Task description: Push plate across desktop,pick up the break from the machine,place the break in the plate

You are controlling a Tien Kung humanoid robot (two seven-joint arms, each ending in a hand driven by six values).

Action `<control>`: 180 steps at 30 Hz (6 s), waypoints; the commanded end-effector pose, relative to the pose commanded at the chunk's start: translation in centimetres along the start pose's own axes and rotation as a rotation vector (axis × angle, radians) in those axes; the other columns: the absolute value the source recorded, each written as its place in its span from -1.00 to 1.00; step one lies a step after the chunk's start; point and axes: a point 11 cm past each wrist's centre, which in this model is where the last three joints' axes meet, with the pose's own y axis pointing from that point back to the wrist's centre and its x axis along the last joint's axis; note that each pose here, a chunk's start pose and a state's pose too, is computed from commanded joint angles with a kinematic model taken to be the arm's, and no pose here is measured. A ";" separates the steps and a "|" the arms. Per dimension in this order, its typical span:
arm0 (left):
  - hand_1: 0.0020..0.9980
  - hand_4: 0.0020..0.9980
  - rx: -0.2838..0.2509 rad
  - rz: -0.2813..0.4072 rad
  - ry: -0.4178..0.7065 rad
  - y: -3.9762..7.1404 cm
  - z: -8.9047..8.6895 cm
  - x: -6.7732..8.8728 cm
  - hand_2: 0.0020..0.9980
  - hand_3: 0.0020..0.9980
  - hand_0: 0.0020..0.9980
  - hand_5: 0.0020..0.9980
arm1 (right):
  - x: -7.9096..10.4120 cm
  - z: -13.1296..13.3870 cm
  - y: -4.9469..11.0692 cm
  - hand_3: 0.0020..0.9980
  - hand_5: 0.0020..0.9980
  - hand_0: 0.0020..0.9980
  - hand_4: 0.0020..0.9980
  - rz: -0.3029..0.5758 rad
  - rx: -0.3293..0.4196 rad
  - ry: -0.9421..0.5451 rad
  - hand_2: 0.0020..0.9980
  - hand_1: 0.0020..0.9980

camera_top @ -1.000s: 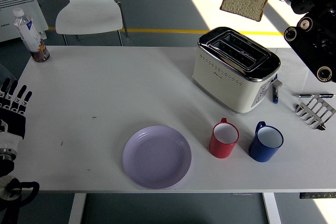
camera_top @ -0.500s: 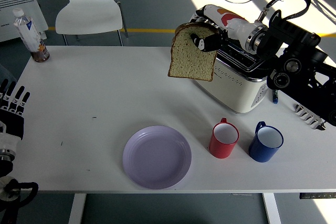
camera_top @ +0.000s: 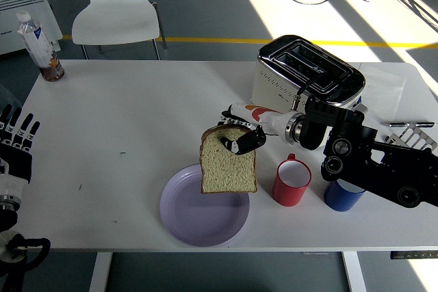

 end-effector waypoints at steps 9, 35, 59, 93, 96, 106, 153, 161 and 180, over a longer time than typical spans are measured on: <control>0.66 -0.03 0.005 0.004 -0.001 0.0 -0.2 0.1 0.76 0.66 0.64 1.00 | -2.7 -0.4 -0.8 -0.02 -0.84 -0.26 -0.42 -0.040 0.020 -0.059 -0.15 -0.23; 0.65 -0.04 0.015 0.005 -0.006 0.1 -0.6 0.2 0.76 0.66 0.64 1.00 | -5.4 1.8 -2.6 0.07 -0.72 -0.15 -0.35 -0.050 0.059 -0.183 0.04 -0.05; 0.65 -0.05 -0.007 0.007 0.006 0.1 -0.4 0.1 0.76 0.64 0.64 1.00 | -5.4 2.4 -3.1 0.66 -0.71 0.54 0.25 -0.034 0.150 -0.098 0.63 0.55; 0.64 -0.06 0.010 -0.019 -0.027 0.3 -0.5 -0.3 0.74 0.62 0.63 1.00 | 7.5 0.3 9.0 0.63 -0.29 0.56 0.11 0.467 0.657 -1.033 0.60 0.55; 0.64 -0.06 0.012 -0.026 -0.030 0.2 -0.4 -0.6 0.74 0.62 0.63 1.00 | 8.5 2.2 10.9 0.63 -0.29 0.56 0.11 0.536 0.676 -1.150 0.60 0.55; 0.65 -0.06 0.012 -0.036 -0.018 -0.3 0.0 -1.0 0.74 0.62 0.64 1.00 | 9.0 10.9 15.5 0.65 -0.08 0.59 0.06 0.849 0.560 -1.343 0.62 0.55; 0.65 -0.04 -0.009 -0.061 0.009 -1.2 0.6 -2.5 0.75 0.63 0.64 1.00 | 5.0 19.6 18.8 0.67 0.72 0.69 0.01 1.018 0.387 -1.554 0.68 0.63; 0.65 -0.04 -0.010 -0.061 0.005 -1.2 0.7 -2.4 0.75 0.63 0.64 1.00 | 5.3 19.2 18.8 0.70 1.00 0.72 0.04 1.002 0.401 -1.540 0.70 0.64; 0.65 -0.04 -0.013 -0.089 0.004 -1.9 0.8 -3.6 0.75 0.63 0.64 1.00 | 5.9 18.9 19.1 0.70 1.00 0.74 0.05 1.004 0.431 -1.535 0.71 0.65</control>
